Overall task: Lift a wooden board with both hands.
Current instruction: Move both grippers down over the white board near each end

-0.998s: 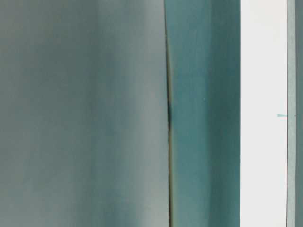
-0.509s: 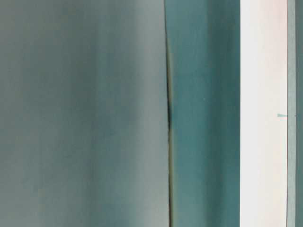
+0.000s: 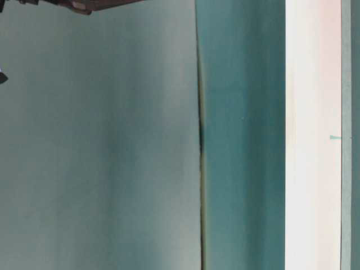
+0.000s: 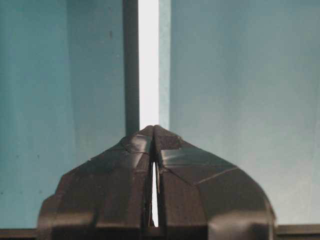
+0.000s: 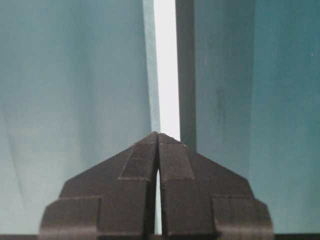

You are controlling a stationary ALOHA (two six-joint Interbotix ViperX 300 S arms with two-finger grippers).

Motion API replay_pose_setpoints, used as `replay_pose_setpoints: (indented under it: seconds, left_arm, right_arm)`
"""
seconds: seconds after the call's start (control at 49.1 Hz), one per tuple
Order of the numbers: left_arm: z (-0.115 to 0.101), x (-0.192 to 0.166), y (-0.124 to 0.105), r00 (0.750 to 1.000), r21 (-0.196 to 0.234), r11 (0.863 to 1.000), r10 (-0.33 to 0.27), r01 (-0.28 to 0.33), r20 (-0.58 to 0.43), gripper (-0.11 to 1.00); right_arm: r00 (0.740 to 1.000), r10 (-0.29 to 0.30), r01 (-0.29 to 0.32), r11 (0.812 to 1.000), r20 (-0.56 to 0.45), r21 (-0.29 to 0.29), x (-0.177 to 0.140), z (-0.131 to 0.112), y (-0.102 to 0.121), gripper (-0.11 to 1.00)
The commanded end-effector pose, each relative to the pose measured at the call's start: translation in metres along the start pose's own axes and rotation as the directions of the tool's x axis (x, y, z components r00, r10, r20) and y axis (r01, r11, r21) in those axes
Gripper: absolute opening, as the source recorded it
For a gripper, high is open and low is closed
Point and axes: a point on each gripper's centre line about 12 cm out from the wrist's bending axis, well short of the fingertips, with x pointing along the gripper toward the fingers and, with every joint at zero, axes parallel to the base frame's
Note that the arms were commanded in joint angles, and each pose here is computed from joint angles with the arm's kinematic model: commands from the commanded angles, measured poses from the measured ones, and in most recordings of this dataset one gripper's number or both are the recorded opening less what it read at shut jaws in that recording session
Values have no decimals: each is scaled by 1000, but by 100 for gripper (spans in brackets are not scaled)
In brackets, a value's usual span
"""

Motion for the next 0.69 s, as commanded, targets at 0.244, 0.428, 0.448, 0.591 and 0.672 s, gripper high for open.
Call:
replay_pose_setpoints:
  seconds: [0.244,0.428,0.448,0.591,0.672]
  left_arm:
    - [5,0,-1,999,3,1000,0,0,37,16]
    - [4,16,-5,997,4,1000,-8,7,75,69]
    - [4,19,-4,997,4,1000,-6,5,72,75]
    - [0,38,-5,1000,3,1000,-6,6,22,99]
    - [0,51,-5,1000,10,1000,-6,6,5,98]
  right_arm:
    - [1000,-10,10,1000,-15,2,10,-1,-7,55]
    - [1000,-12,11,999,-24,-34,18,-5,-3,93]
    - [1000,-12,11,999,-21,-34,19,-4,-3,93]
    - [1000,-13,13,999,-21,-32,31,-5,-3,92]
    - [999,-15,14,999,-34,-32,43,-7,-5,92]
